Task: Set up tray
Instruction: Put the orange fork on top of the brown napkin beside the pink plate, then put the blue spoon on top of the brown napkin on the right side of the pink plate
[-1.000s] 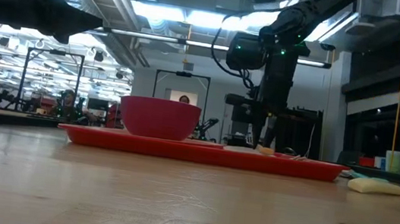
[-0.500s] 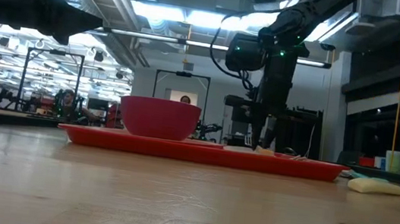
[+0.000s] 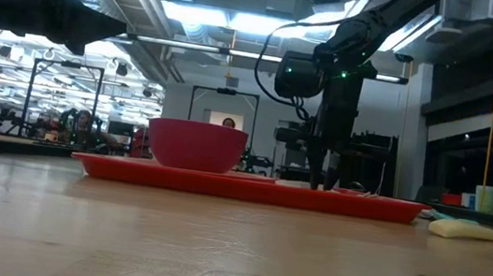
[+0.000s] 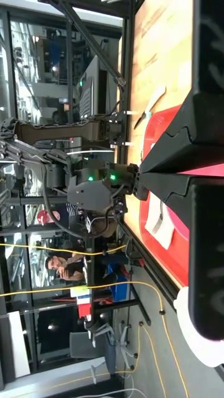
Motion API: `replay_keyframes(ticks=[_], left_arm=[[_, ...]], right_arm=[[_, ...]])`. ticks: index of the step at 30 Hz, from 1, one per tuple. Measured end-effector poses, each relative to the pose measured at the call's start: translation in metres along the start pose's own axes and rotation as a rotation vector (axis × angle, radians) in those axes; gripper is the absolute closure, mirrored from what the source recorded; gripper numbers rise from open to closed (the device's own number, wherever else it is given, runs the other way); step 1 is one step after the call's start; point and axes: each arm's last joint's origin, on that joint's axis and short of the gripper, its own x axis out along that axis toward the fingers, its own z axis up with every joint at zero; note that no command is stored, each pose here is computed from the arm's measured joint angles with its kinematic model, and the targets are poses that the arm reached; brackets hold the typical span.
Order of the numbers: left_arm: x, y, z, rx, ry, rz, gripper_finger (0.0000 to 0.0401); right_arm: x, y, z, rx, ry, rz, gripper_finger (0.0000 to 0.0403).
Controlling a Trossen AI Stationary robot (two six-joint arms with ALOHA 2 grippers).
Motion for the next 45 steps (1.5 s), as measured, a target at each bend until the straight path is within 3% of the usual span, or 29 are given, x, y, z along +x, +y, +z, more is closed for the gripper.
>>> replay_keyframes(ticks=[9,33,45], left_arm=[[0.0000,0.0000,-0.0001,0.000,0.000,0.000,0.0397],[0.0000,0.0000,0.0000,0.000,0.000,0.000,0.0397],[0.0000,0.0000,0.0000,0.000,0.000,0.000,0.0397]], right_arm=[[0.0000,0.0000,-0.0007,0.000,0.017,0.004,0.0318],[0.0001,0.0006,-0.0004,-0.028,0.016,0.011,0.0308],[0.0002,0.0005,0.0004,-0.025,0.040,0.021,0.0217]])
